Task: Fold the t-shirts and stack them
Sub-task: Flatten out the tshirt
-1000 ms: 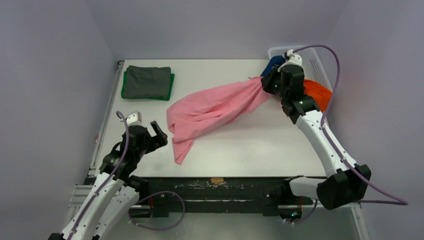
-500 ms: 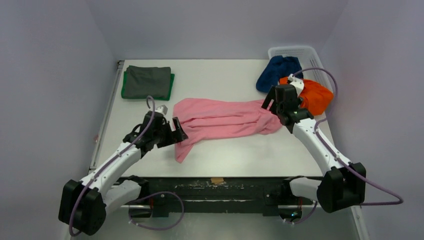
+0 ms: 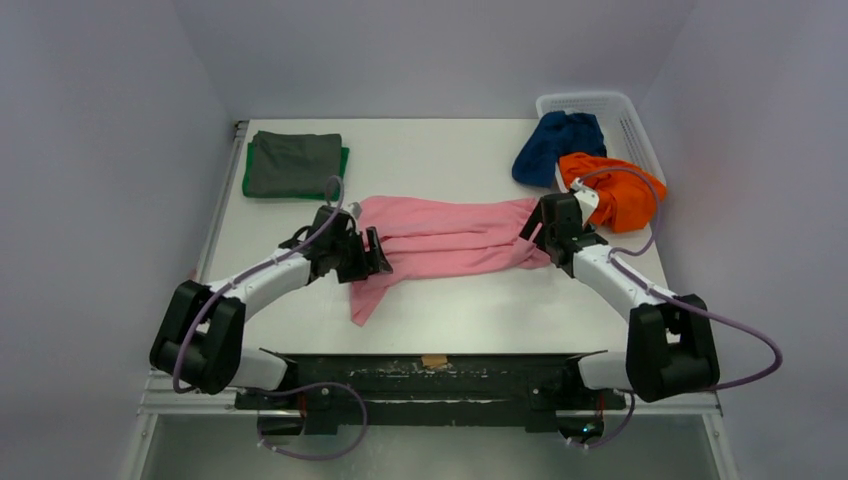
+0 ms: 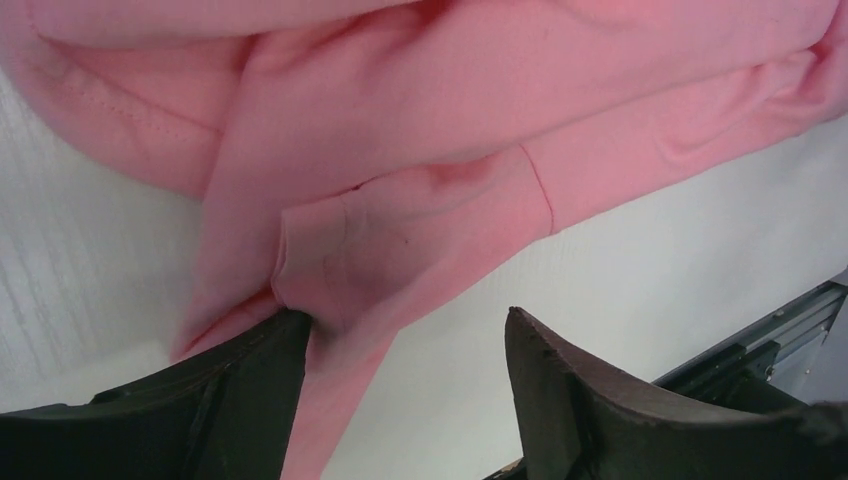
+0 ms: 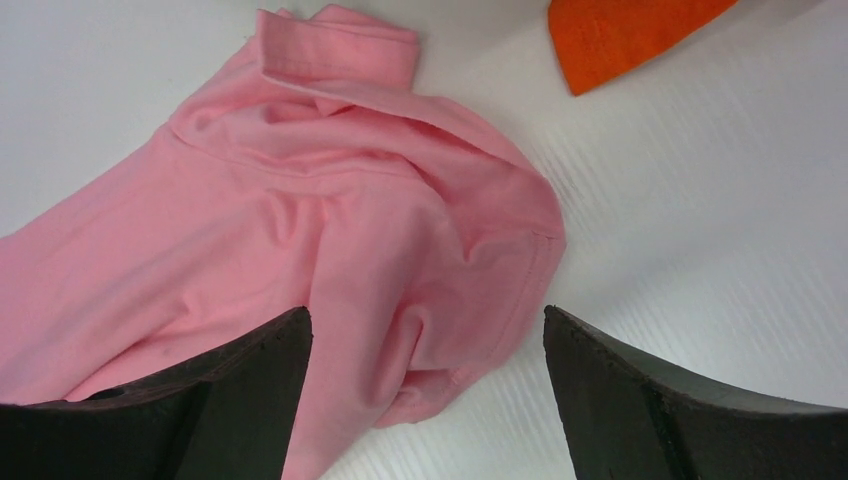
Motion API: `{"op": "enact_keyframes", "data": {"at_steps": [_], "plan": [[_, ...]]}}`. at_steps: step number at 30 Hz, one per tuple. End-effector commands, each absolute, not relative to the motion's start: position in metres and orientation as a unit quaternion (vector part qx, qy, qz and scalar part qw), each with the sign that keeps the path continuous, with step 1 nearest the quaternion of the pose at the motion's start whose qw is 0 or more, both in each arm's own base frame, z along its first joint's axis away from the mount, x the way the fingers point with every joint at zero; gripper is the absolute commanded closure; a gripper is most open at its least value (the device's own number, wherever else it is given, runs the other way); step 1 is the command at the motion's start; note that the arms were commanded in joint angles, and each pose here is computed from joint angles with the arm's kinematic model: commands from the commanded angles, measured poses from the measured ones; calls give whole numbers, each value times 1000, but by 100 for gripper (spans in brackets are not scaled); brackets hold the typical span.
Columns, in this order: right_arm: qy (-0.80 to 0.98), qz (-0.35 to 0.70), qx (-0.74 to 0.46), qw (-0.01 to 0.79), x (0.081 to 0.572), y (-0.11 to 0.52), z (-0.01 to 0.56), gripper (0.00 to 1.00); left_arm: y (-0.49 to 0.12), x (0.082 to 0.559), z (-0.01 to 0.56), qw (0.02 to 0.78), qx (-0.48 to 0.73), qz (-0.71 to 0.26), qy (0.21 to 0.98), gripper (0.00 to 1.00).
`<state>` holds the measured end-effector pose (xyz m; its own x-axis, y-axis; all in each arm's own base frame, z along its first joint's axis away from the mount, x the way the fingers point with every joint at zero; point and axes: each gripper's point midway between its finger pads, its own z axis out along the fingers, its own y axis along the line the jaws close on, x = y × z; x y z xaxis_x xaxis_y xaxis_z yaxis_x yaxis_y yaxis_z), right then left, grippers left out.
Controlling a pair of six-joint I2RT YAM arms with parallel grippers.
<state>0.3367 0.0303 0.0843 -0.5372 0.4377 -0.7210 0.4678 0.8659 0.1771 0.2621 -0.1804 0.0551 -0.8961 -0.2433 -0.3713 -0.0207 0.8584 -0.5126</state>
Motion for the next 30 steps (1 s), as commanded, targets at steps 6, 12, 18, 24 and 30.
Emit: {"op": "enact_keyframes", "data": {"at_steps": [6, 12, 18, 24, 30], "plan": [[874, 33, 293, 387, 370, 36, 50, 20, -218, 301, 66, 229, -28, -289, 929, 59], [893, 76, 264, 357, 382, 58, 32, 32, -226, 309, 64, 223, -15, -293, 930, 100], [893, 116, 237, 364, 391, 74, 34, 84, -232, 306, 105, 276, 11, -335, 901, 100], [877, 142, 199, 413, 395, 79, 87, 100, -228, 291, 198, 384, 40, -390, 836, 100], [806, 235, 142, 525, 370, 96, 218, 100, -207, 254, 291, 492, 57, -425, 758, 100]]}}
